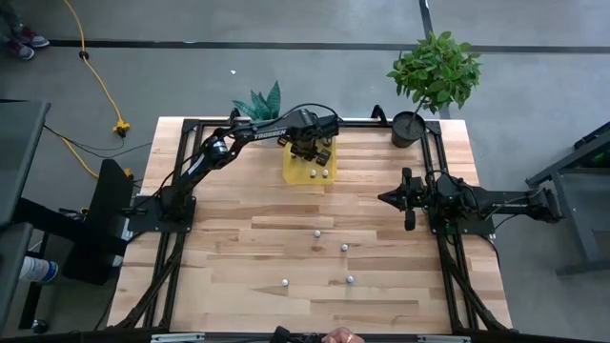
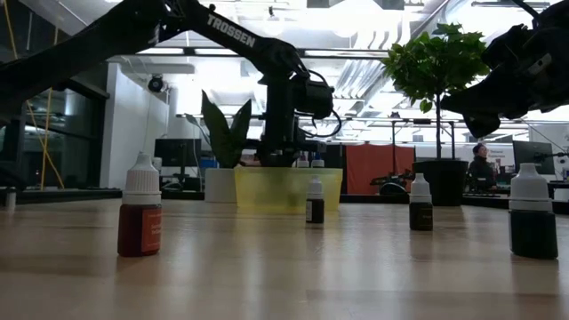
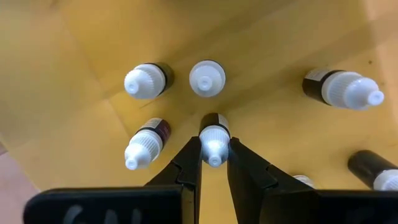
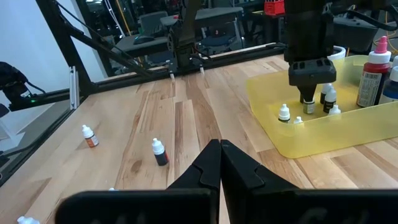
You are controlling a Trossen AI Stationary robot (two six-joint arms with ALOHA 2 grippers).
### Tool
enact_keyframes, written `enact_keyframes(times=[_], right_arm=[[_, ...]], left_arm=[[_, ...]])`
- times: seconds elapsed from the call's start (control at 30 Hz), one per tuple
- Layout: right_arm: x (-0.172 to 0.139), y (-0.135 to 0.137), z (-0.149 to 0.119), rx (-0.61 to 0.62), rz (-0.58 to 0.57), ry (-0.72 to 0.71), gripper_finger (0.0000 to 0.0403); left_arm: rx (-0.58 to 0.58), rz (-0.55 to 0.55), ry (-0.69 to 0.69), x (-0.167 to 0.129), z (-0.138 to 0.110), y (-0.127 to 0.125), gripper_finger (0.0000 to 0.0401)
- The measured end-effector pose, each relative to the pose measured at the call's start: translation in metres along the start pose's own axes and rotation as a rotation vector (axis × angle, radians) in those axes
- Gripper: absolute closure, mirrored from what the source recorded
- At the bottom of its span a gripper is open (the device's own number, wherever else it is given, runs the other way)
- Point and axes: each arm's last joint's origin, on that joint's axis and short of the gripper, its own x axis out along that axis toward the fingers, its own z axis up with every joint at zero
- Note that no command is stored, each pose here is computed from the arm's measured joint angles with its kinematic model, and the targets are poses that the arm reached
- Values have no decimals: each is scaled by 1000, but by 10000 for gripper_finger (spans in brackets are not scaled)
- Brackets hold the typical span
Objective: Pick & Place food coloring
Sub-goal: Put the small light green food coloring bottle into the yellow bin, then put the small red food coloring bottle into the yellow bin
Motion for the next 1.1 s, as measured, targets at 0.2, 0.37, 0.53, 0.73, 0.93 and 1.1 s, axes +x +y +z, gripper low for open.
enact_keyframes(times=[0.2,0.37,0.53,0.73,0.93,1.1], right_arm=[[0,0,0,0,0,0,402],[0,0,0,0,0,0,402],[0,0,0,0,0,0,402],[0,0,0,0,0,0,402],[0,0,0,0,0,0,402],[0,0,0,0,0,0,402]], left_arm=[[25,0,3,0,0,0,327],[44,-5,4,-2,0,1,268],[62,-19,-14,-11,0,2,220],[120,-83,-46,-36,2,-1,198],[190,-156,-59,-82,0,3,197],[275,-234,-59,-117,-10,13,197]])
